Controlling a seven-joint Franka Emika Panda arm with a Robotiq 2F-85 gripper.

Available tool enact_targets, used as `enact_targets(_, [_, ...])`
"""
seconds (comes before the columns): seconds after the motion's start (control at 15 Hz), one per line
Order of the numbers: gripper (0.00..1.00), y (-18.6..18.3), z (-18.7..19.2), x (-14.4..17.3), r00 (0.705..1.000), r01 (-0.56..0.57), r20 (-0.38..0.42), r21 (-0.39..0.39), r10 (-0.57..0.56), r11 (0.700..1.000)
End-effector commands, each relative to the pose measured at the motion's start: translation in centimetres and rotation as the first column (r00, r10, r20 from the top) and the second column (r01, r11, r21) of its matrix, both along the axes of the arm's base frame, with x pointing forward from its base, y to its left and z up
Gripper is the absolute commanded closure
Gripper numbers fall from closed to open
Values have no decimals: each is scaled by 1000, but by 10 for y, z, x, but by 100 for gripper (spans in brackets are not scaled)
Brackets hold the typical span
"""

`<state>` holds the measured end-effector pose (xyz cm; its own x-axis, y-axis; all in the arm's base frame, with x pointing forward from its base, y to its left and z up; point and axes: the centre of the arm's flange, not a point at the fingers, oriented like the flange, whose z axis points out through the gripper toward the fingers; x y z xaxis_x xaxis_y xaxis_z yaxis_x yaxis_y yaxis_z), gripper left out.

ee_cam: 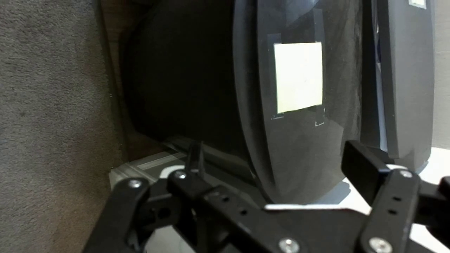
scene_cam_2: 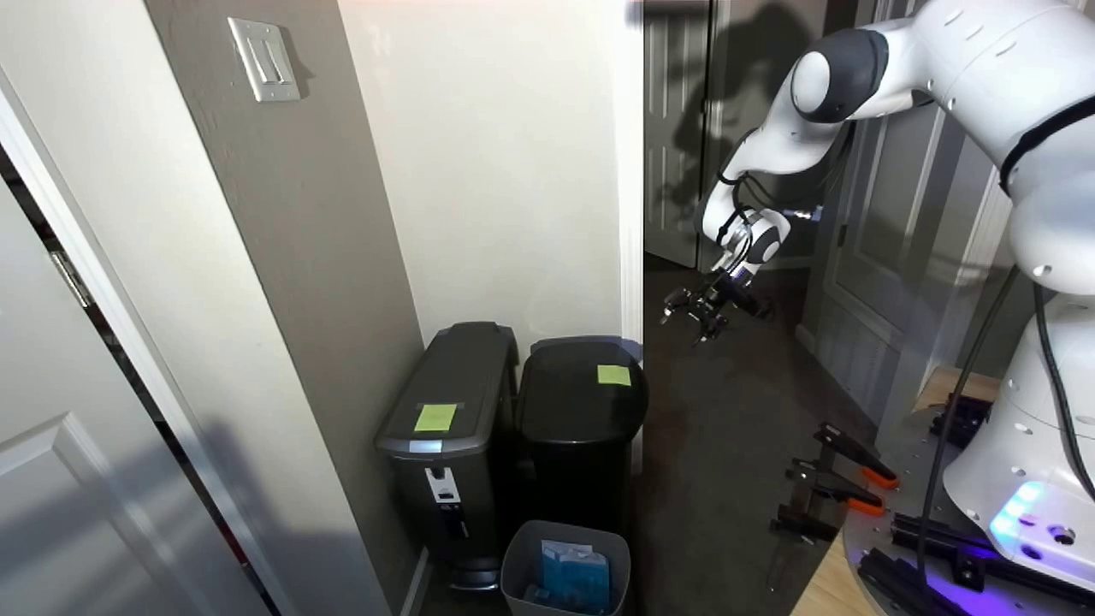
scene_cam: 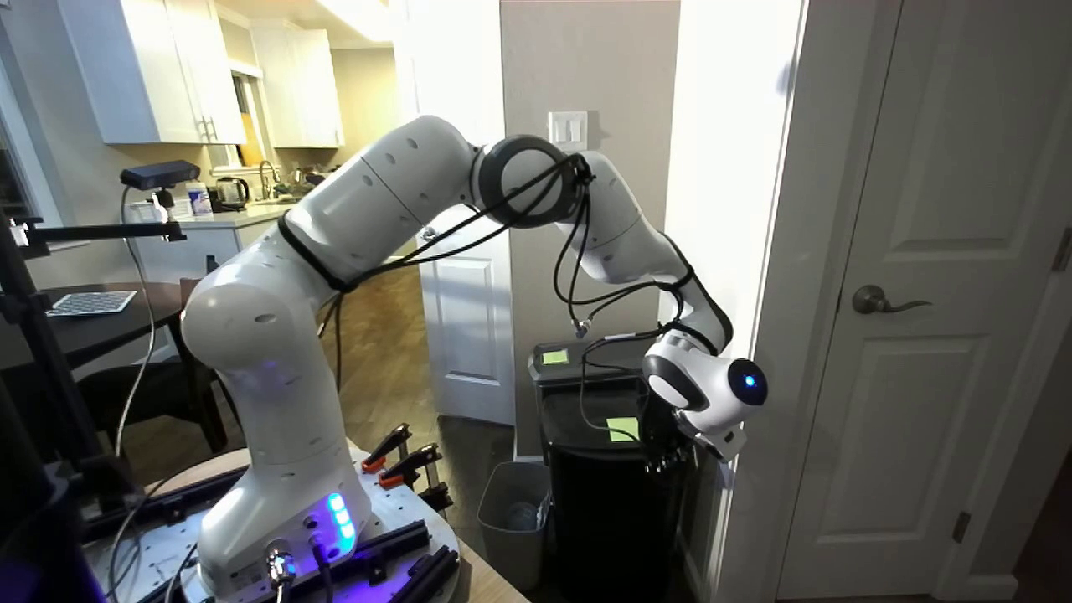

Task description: Open the lid of the black bin

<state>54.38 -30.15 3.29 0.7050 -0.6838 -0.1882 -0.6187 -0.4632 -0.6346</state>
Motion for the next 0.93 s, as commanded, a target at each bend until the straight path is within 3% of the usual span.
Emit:
enact_targets(0.0, [0,-3,-19,11,1000,-7,9,64,6,998])
enact_targets(0.87, [0,2,-81,31,998,19,53,179,-28,984])
